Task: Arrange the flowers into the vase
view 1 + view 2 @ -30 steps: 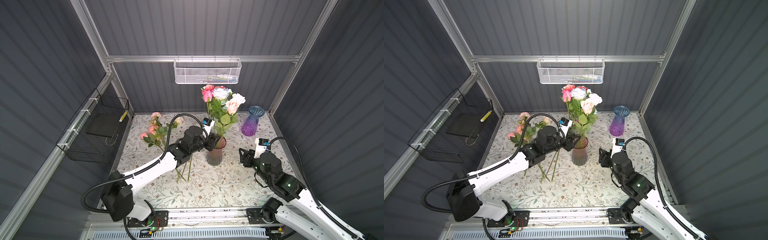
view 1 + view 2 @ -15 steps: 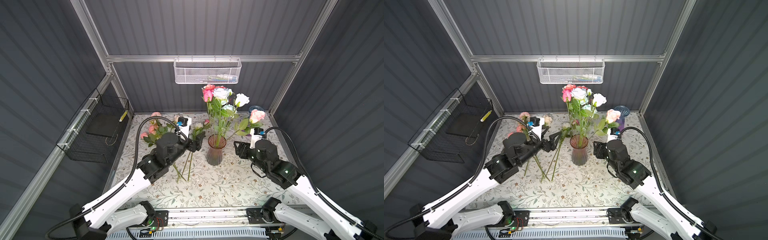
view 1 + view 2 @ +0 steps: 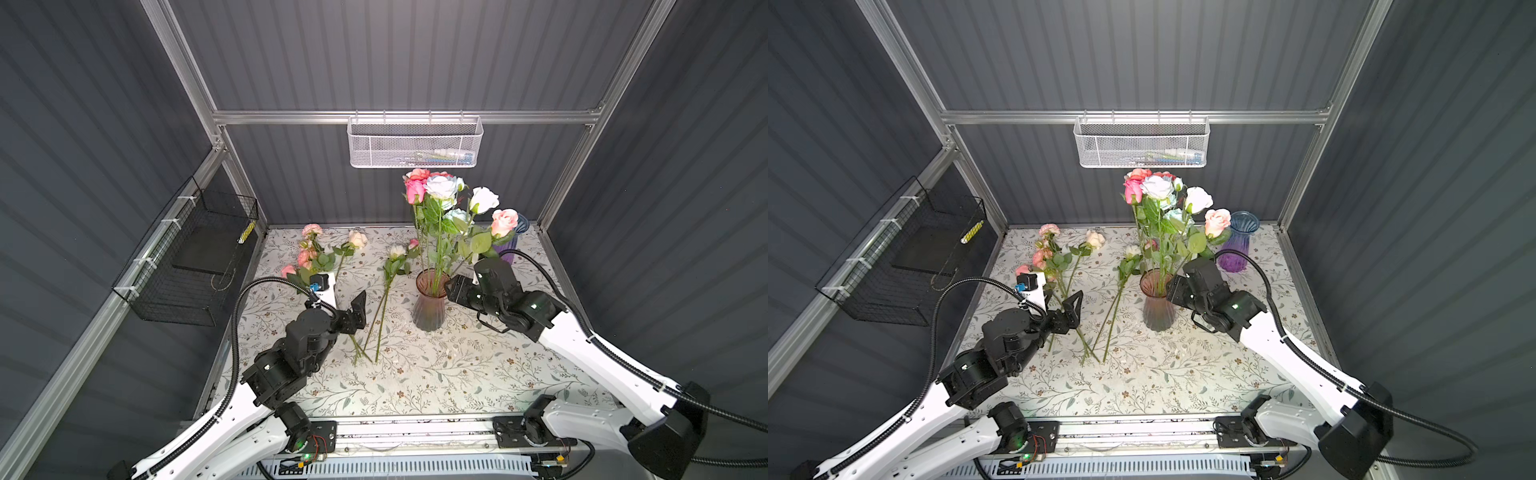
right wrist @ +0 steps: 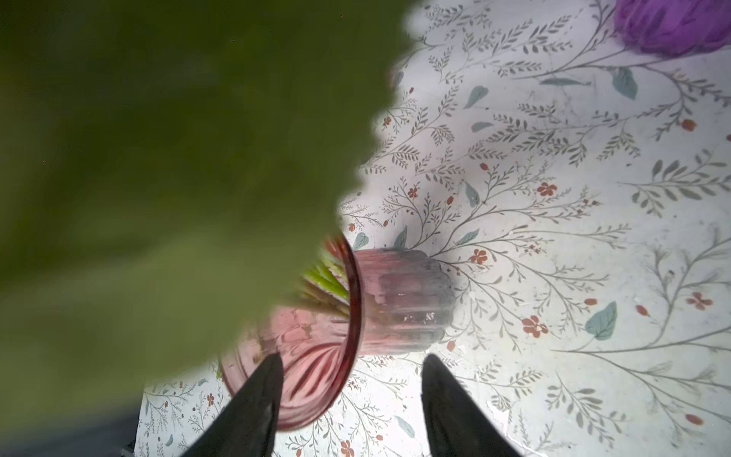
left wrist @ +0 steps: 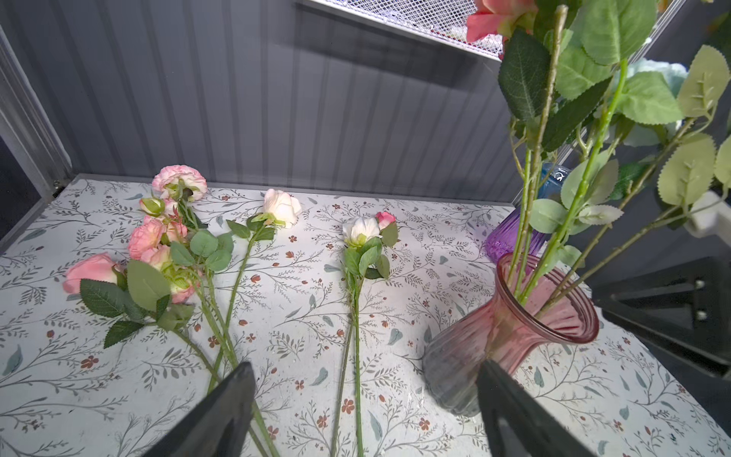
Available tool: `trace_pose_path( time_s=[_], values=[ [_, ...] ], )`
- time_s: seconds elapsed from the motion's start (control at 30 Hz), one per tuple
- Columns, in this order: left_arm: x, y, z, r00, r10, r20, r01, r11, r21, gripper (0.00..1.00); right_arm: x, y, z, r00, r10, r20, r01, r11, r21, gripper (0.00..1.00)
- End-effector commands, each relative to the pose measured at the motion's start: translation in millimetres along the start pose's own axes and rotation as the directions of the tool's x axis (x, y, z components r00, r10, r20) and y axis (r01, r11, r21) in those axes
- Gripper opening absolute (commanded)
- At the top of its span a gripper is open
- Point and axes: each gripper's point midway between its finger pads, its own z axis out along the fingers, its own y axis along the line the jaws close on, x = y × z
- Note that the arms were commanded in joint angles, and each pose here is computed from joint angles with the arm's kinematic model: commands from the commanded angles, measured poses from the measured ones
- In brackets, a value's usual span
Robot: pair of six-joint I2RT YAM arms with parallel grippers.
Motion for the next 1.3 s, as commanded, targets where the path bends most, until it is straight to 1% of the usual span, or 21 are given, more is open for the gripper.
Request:
trace_pose_path(
  time_s=[0.0, 0.13, 0.2, 0.4, 0.47, 0.63, 0.8, 1.03, 1.17, 1.27],
  values=[
    [6, 5, -2, 1.0, -0.011, -0.008, 0.011, 1.0, -0.014, 0.89, -1, 1, 2, 0.999, 0.042, -0.023, -0.041, 0.999, 0.018, 0.56],
    [6, 6, -4, 1.0, -0.006, -0.004, 0.006, 1.0, -0.013, 0.89, -1, 1, 13, 0.998, 0.054, -0.03, -0.053, 0.998, 0.035, 0.48],
    [4, 7, -6, 1.0, -0.008, 0.004, 0.008, 1.0, -0.014, 0.89, -3, 1, 17, 0.998, 0.055, -0.026, -0.054, 0.997, 0.048, 0.42],
    [3, 7, -9, 1.0, -0.013, 0.008, 0.013, 1.0, -0.006, 0.9, -7, -1, 27, 0.998, 0.064, -0.023, -0.062, 0.996, 0.062, 0.28],
    [2, 9, -10, 1.0, -0.013, 0.012, 0.013, 1.0, -0.011, 0.9, -10, -4, 28, 0.998, 0.067, -0.012, -0.065, 0.995, 0.074, 0.22],
    [-1, 10, -13, 1.0, -0.019, 0.025, 0.019, 1.0, -0.009, 0.9, -19, -7, 30, 0.999, 0.042, 0.005, -0.042, 0.994, 0.104, 0.12],
    [-3, 10, -15, 0.999, -0.018, 0.032, 0.018, 1.0, -0.01, 0.9, -33, -14, 33, 0.999, 0.021, 0.029, -0.024, 0.991, 0.132, 0.06],
    [-4, 12, -15, 0.999, -0.014, 0.033, 0.014, 1.0, -0.017, 0.9, -59, -19, 42, 0.997, -0.025, 0.067, 0.013, 0.985, 0.169, 0.05],
    [-4, 11, -15, 0.999, -0.013, 0.034, 0.013, 1.0, -0.015, 0.91, -80, -26, 60, 0.998, -0.019, 0.063, 0.008, 0.984, 0.179, 0.05],
    [-5, 10, -15, 0.999, -0.012, 0.03, 0.013, 1.0, -0.015, 0.91, -92, -34, 75, 0.998, -0.018, 0.057, 0.005, 0.977, 0.215, 0.06]
  ],
)
